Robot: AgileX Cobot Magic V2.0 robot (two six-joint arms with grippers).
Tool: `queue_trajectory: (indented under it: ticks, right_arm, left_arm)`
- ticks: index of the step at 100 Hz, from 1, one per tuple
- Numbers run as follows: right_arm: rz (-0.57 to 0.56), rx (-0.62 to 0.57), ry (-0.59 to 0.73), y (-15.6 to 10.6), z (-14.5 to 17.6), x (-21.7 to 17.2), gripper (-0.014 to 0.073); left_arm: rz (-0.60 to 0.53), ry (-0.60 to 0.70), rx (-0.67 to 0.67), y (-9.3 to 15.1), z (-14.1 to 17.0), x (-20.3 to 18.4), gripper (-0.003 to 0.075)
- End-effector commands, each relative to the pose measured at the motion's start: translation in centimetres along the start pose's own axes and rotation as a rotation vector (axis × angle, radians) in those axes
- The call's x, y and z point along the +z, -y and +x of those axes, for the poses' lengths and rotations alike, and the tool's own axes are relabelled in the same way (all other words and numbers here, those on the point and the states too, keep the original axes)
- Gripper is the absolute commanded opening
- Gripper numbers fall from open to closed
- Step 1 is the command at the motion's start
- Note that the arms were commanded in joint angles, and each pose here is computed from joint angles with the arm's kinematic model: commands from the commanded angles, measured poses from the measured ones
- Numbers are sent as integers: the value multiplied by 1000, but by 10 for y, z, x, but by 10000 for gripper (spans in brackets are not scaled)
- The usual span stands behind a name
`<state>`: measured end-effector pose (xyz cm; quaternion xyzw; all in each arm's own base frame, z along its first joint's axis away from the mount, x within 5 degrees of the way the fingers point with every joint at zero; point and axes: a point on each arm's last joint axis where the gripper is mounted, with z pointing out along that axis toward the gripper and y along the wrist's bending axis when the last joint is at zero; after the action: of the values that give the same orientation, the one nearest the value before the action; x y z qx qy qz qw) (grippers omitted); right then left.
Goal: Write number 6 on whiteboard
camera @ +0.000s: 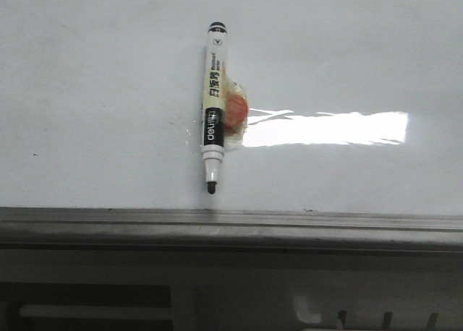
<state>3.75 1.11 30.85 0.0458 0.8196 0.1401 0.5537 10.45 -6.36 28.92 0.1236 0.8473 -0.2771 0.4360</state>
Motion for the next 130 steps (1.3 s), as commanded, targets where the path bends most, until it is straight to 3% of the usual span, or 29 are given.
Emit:
queue_trajectory:
  ticks: [1, 8, 38, 60, 77, 107, 118, 126, 130]
  right_arm:
    - [-37, -19, 54, -5, -15, 0, 392]
    - [-49, -23, 39, -6, -15, 2, 446]
    - [-59, -27, 24, -7, -16, 6, 446]
    - [-60, -27, 25, -7, -16, 6, 445]
    - [-57, -30, 26, -7, -16, 6, 445]
    - [-51, -33, 6, -6, -14, 6, 445]
    - [-51, -33, 8, -6, -14, 6, 442]
    - [-71, -64, 5, -8, -14, 6, 424]
    - [-96, -89, 4, -10, -14, 5, 418]
  left_arm:
    - [112, 42, -12, 12, -17, 10, 428]
    - [155, 25, -33, 16, -18, 21, 419]
    - [161, 3, -22, 38, -13, 68, 387]
    - [108, 76, -41, 60, -11, 95, 387]
    - [114, 25, -6, 76, -5, 115, 387]
    - [68, -40, -12, 80, 1, 145, 377]
    - [55, -60, -16, 79, 5, 151, 238]
    - [71, -79, -19, 80, 7, 150, 32]
    - [86, -84, -14, 81, 6, 148, -16]
